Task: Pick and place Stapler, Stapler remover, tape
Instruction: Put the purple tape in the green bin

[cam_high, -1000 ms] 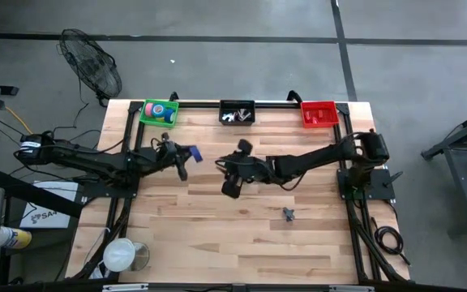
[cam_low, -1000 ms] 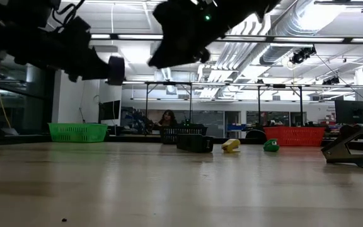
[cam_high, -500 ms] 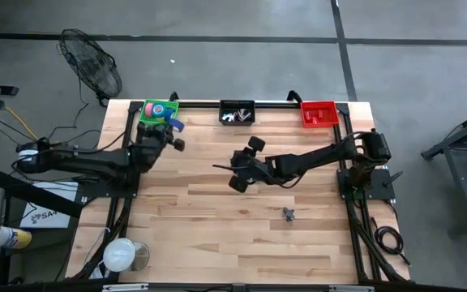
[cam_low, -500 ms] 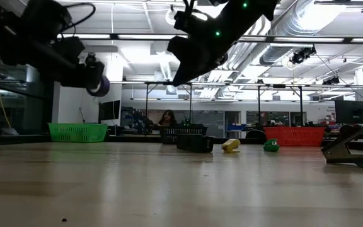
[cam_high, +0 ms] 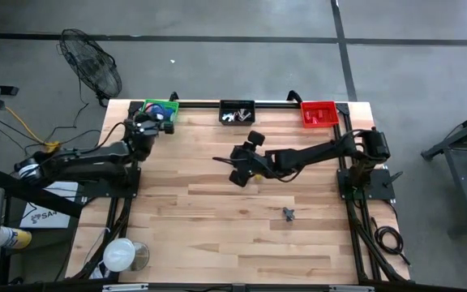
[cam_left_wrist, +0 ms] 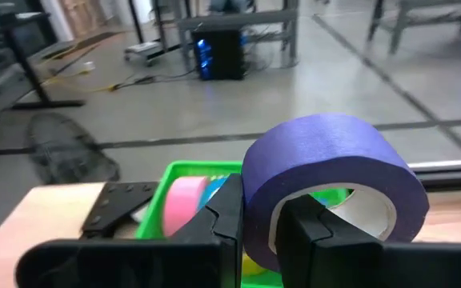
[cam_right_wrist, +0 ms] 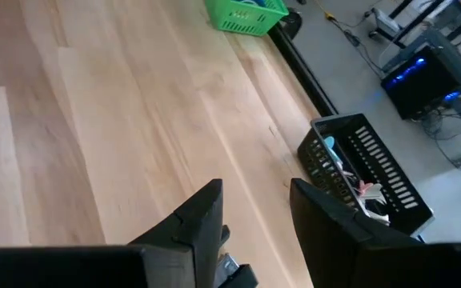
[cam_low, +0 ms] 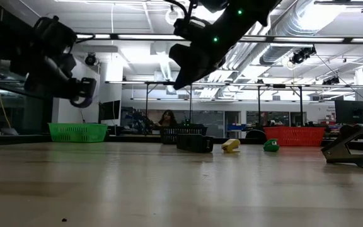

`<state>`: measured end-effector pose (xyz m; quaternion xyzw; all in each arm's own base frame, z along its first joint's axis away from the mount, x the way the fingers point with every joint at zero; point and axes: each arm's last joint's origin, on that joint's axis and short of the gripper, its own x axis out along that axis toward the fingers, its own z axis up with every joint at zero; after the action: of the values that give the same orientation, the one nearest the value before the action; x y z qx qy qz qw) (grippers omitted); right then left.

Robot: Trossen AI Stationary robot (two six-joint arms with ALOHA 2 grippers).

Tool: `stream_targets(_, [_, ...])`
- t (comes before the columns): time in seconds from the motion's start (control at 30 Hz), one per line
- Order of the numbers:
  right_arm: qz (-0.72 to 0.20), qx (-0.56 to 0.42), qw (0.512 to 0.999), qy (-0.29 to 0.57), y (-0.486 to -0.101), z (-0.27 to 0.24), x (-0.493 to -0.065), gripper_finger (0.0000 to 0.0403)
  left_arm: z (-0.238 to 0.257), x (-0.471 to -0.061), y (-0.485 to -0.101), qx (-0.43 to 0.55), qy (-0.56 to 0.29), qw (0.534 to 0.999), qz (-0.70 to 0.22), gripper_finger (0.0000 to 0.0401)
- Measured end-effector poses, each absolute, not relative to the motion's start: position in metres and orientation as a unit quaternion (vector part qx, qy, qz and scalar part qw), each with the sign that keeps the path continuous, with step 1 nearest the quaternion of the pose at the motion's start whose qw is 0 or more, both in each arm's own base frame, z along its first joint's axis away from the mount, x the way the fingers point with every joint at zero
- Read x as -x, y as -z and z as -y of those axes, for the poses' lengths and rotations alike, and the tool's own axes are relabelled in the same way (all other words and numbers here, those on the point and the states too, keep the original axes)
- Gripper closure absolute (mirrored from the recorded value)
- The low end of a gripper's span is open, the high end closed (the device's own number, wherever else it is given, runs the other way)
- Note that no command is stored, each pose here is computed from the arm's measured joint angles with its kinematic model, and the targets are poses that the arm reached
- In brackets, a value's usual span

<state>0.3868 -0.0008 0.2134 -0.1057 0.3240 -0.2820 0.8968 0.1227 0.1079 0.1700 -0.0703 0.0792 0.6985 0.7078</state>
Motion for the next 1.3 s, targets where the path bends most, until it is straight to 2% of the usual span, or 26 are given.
stream_targets(0.23, [-0.319,0.091,0.901,0.278,-0.214,0.013,-0.388,0.0265,-0.124,-0.122,-0.152,0.066,-0.727,0.672,-0.123,0.0366])
stream_targets(0.5, [-0.317,0.081,0.906,0.269,-0.215,0.018,-0.389,0.0265,-0.146,-0.121,-0.133,0.070,-0.757,0.637,-0.127,0.0366])
stream_targets(0.73, [-0.317,0.080,0.906,0.270,-0.214,0.018,-0.389,0.0265,-0.152,-0.121,-0.121,0.077,-0.754,0.636,-0.146,0.0365])
stream_targets(0.8, [-0.317,0.080,0.906,0.270,-0.214,0.018,-0.389,0.0265,-0.152,-0.122,-0.121,0.077,-0.752,0.638,-0.146,0.0350])
stream_targets(1.1, [-0.316,0.066,0.909,0.262,-0.214,0.017,-0.390,0.0265,-0.152,-0.121,-0.121,0.063,-0.755,0.634,-0.158,0.0224])
stream_targets(1.3, [-0.322,0.061,0.907,0.266,-0.213,0.018,-0.389,0.0265,-0.150,-0.121,-0.128,0.071,-0.742,0.650,-0.147,0.0193])
